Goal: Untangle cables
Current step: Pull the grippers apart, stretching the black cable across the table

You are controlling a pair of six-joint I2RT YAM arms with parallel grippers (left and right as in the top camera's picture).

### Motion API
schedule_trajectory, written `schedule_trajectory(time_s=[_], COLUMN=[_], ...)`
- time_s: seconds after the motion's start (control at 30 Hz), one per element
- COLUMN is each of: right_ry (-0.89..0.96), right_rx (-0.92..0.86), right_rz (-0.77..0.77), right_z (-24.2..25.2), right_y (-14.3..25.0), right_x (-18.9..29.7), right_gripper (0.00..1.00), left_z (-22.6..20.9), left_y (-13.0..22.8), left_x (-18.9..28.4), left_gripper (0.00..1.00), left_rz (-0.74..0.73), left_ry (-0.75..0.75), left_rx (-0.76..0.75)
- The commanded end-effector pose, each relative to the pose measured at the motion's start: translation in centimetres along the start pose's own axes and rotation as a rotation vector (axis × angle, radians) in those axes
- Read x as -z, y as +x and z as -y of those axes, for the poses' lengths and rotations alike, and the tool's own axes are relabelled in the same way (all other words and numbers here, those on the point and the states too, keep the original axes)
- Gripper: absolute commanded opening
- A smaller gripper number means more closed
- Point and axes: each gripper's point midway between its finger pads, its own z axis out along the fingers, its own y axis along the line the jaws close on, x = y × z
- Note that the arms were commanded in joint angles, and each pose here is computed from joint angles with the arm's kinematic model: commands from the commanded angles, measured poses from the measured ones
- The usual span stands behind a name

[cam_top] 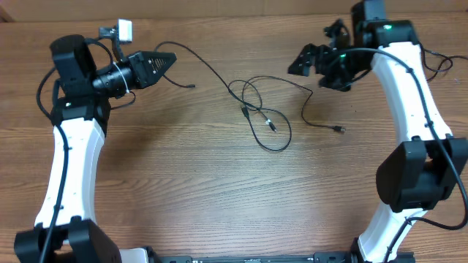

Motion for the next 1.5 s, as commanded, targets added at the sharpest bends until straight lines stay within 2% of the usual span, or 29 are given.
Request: schedule_trajectory(time_s=[0.0, 0.07, 0.17, 0.33, 0.37, 0.47, 0.53, 0.57, 0.63, 0.67, 0.8, 0.93, 1.03, 1.1, 1.13, 1.27, 1.4, 1.47], right_ry=[-0.041, -0.056, -0.116, -0.351, -0.375, -0.376, -0.385, -0.388, -0.358, -0.330, -0.263, -0.265, -0.212, -0.130, -0.084, 0.028, 0.164, 0.229], right_rx=[0.221, 0.387, 0.498, 0.755, 0.782, 0.854, 0.899, 0.931, 0.959, 0.965, 0.972, 0.972, 0.890, 0.810, 0.772, 0.696, 0.597, 0.545], right_rz=[0.015, 0.026, 0.051, 0.072, 0.083, 0.136, 0.169, 0.195, 0.229, 0.249, 0.307, 0.320, 0.311, 0.307, 0.304, 0.271, 0.194, 0.160], right_z=[-2.9, -4.0, -6.2, -12.5, -13.4, -15.3, -16.6, -17.5, -18.0, -18.3, -19.1, -19.5, -18.1, -16.4, -15.2, -11.6, -6.2, -3.4], right_y=[0.6, 0.8, 1.0, 3.0, 3.1, 2.7, 2.5, 2.4, 1.9, 1.5, 0.4, 0.2, -0.5, -1.3, -1.7, -2.4, -2.4, -2.5], right_x=[-1.4, -3.1, -5.0, -5.9, -6.0, -6.5, -6.8, -7.0, -7.5, -7.9, -9.7, -11.2, -12.6, -13.4, -13.7, -13.6, -12.8, -12.1], right_gripper=[1.00, 1.00, 1.00, 1.00, 0.98, 0.80, 0.76, 0.68, 0.63, 0.61, 0.60, 0.52, 0.37, 0.27, 0.25, 0.25, 0.25, 0.21], left_z=[5.9, 7.2, 8.4, 8.5, 8.4, 8.6, 8.8, 9.2, 9.4, 9.6, 11.1, 12.9, 14.4, 15.1, 15.5, 15.8, 14.2, 13.2], left_y=[-1.3, -1.9, -2.3, -2.3, -2.3, -2.4, -2.5, -2.5, -2.7, -2.7, -2.7, -2.8, -2.9, -2.9, -2.9, -3.1, -4.3, -5.0], left_x=[1.5, 2.0, 2.4, 2.4, 2.4, 2.4, 2.5, 2.5, 2.5, 2.6, 2.4, 2.4, 2.9, 3.3, 3.5, 4.6, 6.5, 7.8], left_gripper=[0.04, 0.04, 0.04, 0.04, 0.04, 0.04, 0.04, 0.04, 0.04, 0.04, 0.04, 0.04, 0.04, 0.04, 0.04, 0.04, 0.04, 0.04], left_rz=[0.020, 0.042, 0.056, 0.050, 0.050, 0.049, 0.048, 0.044, 0.044, 0.044, 0.026, 0.013, -0.001, -0.008, -0.013, -0.017, 0.026, 0.056], left_ry=[0.107, 0.124, 0.141, 0.141, 0.141, 0.146, 0.155, 0.167, 0.177, 0.182, 0.229, 0.283, 0.326, 0.348, 0.357, 0.365, 0.318, 0.288], left_rx=[-0.072, -0.080, -0.032, 0.022, 0.034, 0.085, 0.097, 0.102, 0.115, 0.122, 0.115, 0.086, 0.057, 0.027, 0.016, -0.012, 0.013, 0.016])
